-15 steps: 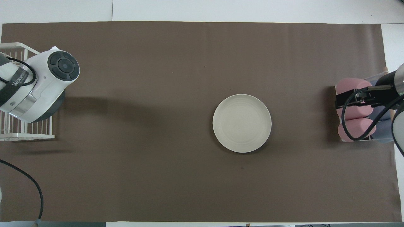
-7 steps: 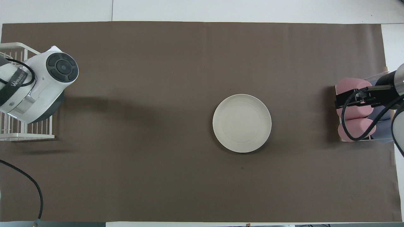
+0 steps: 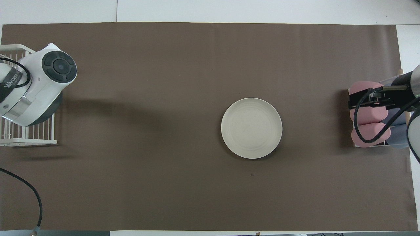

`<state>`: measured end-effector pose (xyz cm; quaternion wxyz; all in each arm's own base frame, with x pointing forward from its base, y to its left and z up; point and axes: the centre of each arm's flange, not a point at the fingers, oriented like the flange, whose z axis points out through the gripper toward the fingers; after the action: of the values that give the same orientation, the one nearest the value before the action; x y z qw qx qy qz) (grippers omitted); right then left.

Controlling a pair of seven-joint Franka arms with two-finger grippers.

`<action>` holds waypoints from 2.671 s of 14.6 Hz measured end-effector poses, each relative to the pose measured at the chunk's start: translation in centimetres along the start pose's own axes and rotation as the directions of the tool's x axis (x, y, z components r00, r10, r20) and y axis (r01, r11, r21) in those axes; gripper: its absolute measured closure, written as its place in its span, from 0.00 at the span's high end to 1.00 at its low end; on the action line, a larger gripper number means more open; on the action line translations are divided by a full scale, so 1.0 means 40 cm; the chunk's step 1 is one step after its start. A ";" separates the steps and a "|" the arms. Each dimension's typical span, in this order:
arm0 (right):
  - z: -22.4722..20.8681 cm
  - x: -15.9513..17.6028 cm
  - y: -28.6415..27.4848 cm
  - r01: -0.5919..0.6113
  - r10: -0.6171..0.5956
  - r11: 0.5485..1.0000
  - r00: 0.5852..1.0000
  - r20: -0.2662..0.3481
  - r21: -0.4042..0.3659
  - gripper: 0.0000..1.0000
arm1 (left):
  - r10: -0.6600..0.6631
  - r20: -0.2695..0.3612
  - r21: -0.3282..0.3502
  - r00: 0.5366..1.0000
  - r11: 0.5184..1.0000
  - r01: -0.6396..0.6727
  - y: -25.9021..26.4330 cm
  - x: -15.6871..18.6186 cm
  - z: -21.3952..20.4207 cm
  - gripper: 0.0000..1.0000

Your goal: Wipe plate with sponge

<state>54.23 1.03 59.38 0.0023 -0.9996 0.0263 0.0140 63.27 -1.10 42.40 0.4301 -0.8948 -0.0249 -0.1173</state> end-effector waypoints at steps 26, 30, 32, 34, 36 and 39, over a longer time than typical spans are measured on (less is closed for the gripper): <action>0.020 -0.081 -0.384 -0.897 0.849 0.421 0.442 0.289 0.135 1.00 | 0.385 0.694 -0.631 0.608 -0.082 0.772 -0.176 0.050 -0.260 0.04; 0.072 -0.115 -0.532 -0.921 0.867 0.355 0.388 0.314 0.158 1.00 | 0.491 0.557 -0.639 0.670 -0.261 0.723 -0.058 -0.035 -0.229 0.04; 0.100 -0.133 -0.626 -0.925 0.867 0.339 0.378 0.324 0.173 1.00 | 0.514 0.508 -0.632 0.692 -0.325 0.704 0.000 -0.087 -0.252 0.04; 0.128 -0.154 -0.723 -0.927 0.859 0.324 0.373 0.352 0.190 1.00 | 0.535 0.483 -0.612 0.693 -0.360 0.704 0.051 -0.134 -0.283 0.04; 0.150 -0.177 -0.796 -0.928 0.847 0.315 0.369 0.383 0.198 1.00 | 0.550 0.468 -0.589 0.692 -0.389 0.708 0.088 -0.176 -0.291 0.04; 0.152 -0.196 -0.837 -0.939 0.837 0.286 0.341 0.427 0.189 1.00 | 0.556 0.456 -0.519 0.694 -0.467 0.716 0.149 -0.243 -0.255 0.04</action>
<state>47.99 34.89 53.66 0.2039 -0.7751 0.5837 0.1304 52.76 -12.23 41.74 -0.6295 -0.7241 -0.1706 0.2241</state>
